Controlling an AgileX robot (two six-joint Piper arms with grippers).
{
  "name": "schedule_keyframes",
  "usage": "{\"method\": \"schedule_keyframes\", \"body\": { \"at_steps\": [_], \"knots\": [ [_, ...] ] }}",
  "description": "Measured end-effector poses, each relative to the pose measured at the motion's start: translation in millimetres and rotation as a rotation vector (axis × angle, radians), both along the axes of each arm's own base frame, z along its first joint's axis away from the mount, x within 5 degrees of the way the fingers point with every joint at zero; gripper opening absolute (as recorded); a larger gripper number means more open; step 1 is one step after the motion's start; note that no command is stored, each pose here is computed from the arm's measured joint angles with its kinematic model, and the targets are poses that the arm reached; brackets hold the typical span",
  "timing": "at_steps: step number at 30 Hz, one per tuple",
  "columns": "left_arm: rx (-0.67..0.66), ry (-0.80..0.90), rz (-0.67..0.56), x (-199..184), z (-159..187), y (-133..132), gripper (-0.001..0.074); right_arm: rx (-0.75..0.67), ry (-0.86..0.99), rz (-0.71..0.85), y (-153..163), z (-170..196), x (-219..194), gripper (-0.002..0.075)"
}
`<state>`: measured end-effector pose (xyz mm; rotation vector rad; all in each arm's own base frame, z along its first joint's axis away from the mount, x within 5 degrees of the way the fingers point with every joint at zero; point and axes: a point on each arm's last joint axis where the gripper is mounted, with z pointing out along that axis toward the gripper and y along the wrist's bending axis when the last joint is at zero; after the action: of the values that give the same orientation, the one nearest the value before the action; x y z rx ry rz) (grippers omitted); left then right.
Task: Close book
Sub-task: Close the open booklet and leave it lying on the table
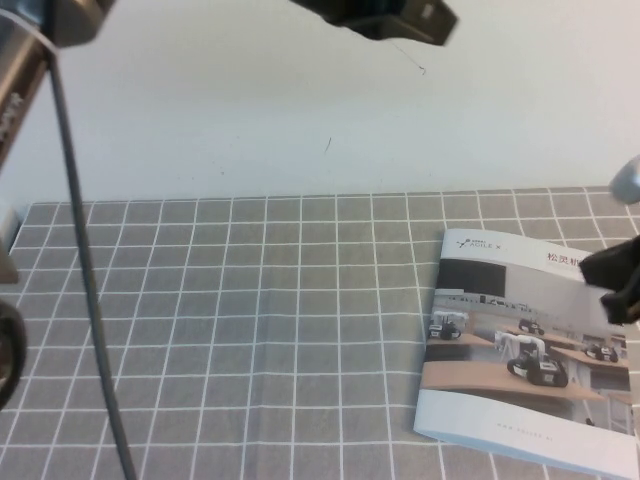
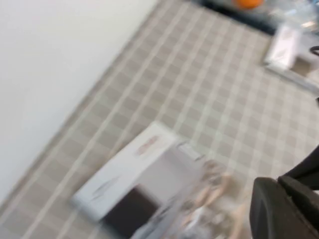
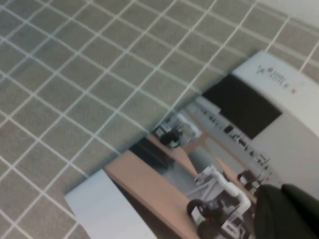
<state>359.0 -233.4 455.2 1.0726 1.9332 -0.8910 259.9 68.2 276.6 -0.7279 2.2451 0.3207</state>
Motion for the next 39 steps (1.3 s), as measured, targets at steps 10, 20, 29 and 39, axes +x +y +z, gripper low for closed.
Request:
{"method": "schedule_keyframes", "body": {
  "at_steps": [10, 20, 29, 39],
  "knots": [
    [0.240, -0.216, 0.361, -38.2, 56.3, 60.4, -0.0004, -0.089, 0.328, 0.025, 4.0, -114.7, 42.6, -0.0003],
    [0.305, -0.269, 0.435, -83.4, 76.3, 92.3, -0.0004, -0.114, 0.380, -0.006, 2.8, -152.4, 53.5, -0.0003],
    [0.269, -0.264, 0.522, -119.6, 48.0, 114.4, -0.0004, -0.099, 0.250, -0.011, 2.3, -112.5, 52.5, -0.0003],
    [0.181, -0.451, 0.639, -171.3, -35.0, 148.4, -0.0004, -0.043, -0.241, -0.002, -5.7, 35.5, -8.7, -0.0003]
  ]
}}
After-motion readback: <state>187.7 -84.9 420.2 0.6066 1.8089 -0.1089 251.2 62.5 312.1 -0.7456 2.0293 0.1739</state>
